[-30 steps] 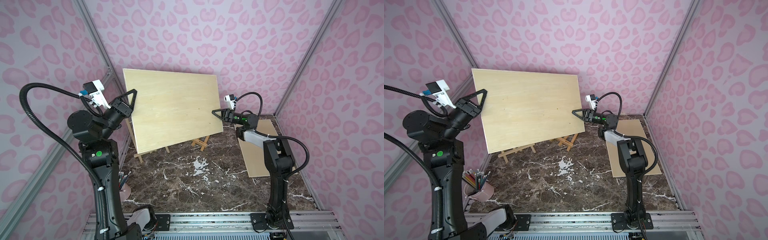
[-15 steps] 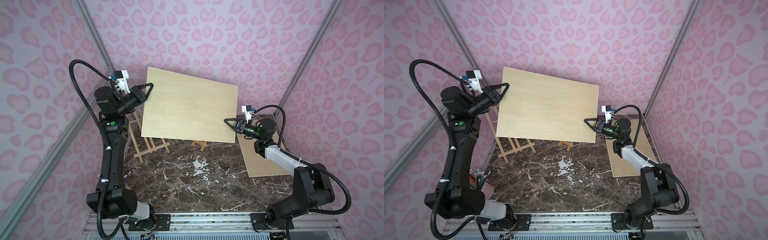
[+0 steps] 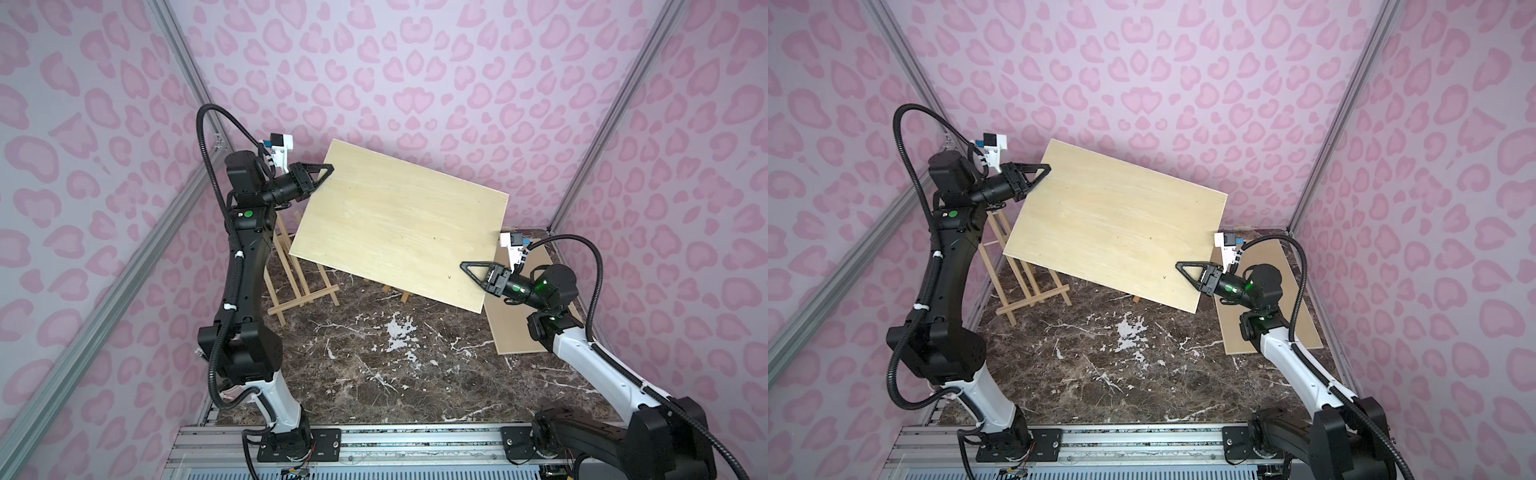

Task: Disassemble the easel
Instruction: Place the drawing board on the drawing board.

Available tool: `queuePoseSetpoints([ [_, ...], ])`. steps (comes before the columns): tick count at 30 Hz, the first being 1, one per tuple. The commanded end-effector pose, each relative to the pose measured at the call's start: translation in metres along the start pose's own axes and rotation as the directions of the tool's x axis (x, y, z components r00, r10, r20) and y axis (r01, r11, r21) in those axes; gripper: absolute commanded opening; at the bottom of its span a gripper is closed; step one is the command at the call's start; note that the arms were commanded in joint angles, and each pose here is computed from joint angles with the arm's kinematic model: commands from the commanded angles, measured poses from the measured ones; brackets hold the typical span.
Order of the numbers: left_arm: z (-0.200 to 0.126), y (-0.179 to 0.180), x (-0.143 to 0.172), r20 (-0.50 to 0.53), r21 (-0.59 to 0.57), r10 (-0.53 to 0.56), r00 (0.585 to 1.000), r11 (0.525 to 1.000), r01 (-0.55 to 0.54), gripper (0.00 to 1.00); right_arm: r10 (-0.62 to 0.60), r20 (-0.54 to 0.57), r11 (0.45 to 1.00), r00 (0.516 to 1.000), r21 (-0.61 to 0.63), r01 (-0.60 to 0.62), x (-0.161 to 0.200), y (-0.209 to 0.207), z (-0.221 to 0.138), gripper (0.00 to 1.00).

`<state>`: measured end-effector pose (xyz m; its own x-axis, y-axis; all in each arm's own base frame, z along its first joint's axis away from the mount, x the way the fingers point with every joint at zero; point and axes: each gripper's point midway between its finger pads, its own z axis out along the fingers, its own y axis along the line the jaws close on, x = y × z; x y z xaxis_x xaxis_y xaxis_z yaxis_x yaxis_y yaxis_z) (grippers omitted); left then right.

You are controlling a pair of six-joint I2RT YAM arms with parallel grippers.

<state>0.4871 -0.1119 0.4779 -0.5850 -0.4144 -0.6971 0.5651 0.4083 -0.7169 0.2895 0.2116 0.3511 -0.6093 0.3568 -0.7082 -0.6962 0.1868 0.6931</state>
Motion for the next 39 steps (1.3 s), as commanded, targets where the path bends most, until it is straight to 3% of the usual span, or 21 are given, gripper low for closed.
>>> queuePoseSetpoints([
  [1,0.019,-0.01,0.01,-0.041,0.025,0.058,0.998,0.998,-0.057,0.03,-0.295,0.021,0.931,0.955,-0.218,0.292,0.001,0.069,-0.005,0.0],
  [8,0.033,-0.005,0.011,-0.064,0.041,0.066,0.996,0.997,-0.064,0.03,-0.239,0.056,0.935,0.969,-0.256,0.245,-0.008,0.092,-0.013,0.0],
  [14,0.042,0.009,0.002,-0.051,0.028,0.051,0.997,0.998,-0.049,0.03,-0.159,0.158,0.965,0.974,-0.185,0.188,-0.026,0.095,-0.022,0.0],
  [20,0.054,0.015,-0.012,-0.03,0.058,0.025,0.999,0.998,-0.024,0.03,0.006,0.222,0.983,0.975,-0.178,0.035,-0.038,0.092,-0.03,0.0],
  [23,0.057,0.017,-0.017,-0.013,0.071,0.012,1.0,0.997,-0.011,0.03,0.079,0.251,0.982,0.965,-0.184,-0.033,-0.042,0.089,-0.034,0.0],
  [30,0.065,0.027,-0.015,-0.014,0.072,-0.023,1.0,0.997,0.024,0.02,0.118,0.325,0.985,0.938,-0.162,-0.068,-0.051,0.092,-0.046,0.0],
  [39,0.058,0.011,-0.019,-0.001,0.079,0.022,1.0,0.997,-0.022,0.03,0.116,0.215,0.976,0.97,-0.206,-0.071,-0.042,0.091,-0.039,0.0],
])
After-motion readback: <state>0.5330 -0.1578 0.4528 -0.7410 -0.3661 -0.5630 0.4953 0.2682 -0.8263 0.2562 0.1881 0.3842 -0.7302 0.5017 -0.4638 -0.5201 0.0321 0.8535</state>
